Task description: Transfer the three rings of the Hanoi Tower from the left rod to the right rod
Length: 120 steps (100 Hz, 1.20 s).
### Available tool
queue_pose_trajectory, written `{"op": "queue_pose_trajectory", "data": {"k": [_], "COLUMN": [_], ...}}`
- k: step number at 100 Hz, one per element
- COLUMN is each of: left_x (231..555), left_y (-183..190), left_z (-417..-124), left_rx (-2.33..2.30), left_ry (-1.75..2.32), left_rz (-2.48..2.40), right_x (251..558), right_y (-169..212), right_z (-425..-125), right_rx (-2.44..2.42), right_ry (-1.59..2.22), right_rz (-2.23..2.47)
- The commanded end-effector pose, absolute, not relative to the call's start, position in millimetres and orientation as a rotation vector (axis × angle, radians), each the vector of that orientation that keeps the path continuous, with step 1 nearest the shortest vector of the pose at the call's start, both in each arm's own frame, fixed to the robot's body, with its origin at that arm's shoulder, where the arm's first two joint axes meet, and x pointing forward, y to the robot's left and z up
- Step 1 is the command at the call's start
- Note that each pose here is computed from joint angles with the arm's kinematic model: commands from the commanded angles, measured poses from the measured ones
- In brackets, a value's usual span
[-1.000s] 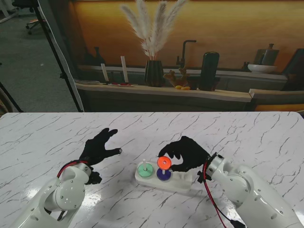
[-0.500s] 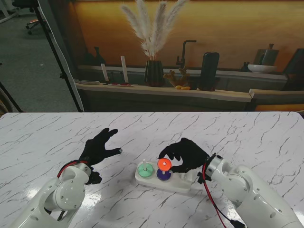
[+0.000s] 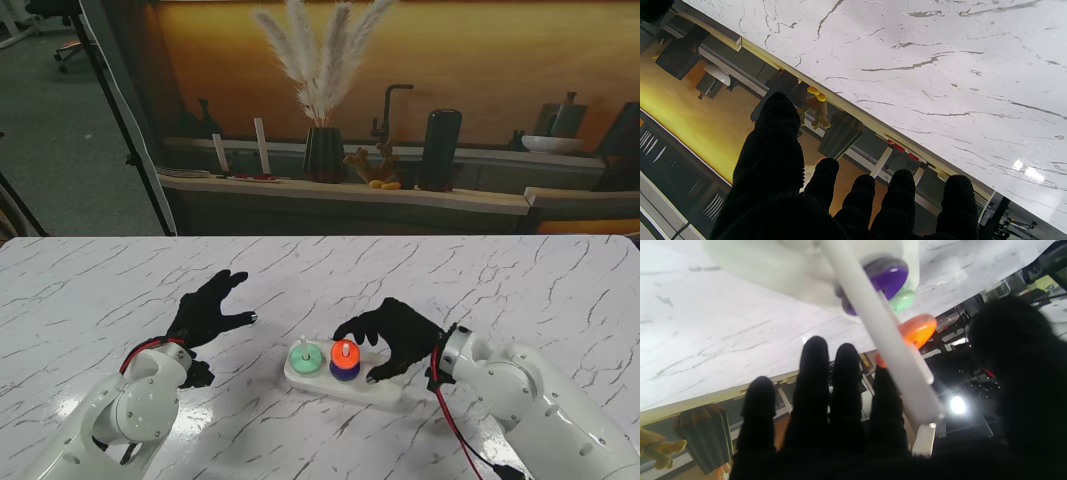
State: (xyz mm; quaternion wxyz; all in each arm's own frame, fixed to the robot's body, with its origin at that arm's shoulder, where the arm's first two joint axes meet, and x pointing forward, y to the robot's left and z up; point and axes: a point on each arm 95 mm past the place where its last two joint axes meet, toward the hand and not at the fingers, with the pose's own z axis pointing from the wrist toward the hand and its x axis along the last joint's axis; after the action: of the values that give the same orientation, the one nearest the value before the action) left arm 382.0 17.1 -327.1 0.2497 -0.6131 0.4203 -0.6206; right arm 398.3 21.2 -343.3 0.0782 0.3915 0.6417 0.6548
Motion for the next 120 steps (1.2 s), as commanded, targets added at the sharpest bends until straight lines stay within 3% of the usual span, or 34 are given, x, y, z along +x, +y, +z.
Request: {"op": "queue_pose_trajectory", "data": {"k": [1, 39, 120], "left_x": [379.7, 380.3, 371.9], "left_y": [12.3, 11.9, -17.5], "left_z": [-328.2, -328.4, -337.4], "left_rx": [-1.672, -1.666, -1.69], "left_ry": [1.161, 1.167, 1.48], "left_rz": [-1.717, -1.732, -1.743], "right_x": [396.4, 399.2, 406.7], "right_y": [21.1, 9.4, -48.4], "right_z": [-343.4, -339.5, -315.2], "right_rx": [1.163, 1.191, 1.237], "right_ry": [1.913, 1.887, 1.419], "right_rz": [1.965, 1.894, 1.859]}}
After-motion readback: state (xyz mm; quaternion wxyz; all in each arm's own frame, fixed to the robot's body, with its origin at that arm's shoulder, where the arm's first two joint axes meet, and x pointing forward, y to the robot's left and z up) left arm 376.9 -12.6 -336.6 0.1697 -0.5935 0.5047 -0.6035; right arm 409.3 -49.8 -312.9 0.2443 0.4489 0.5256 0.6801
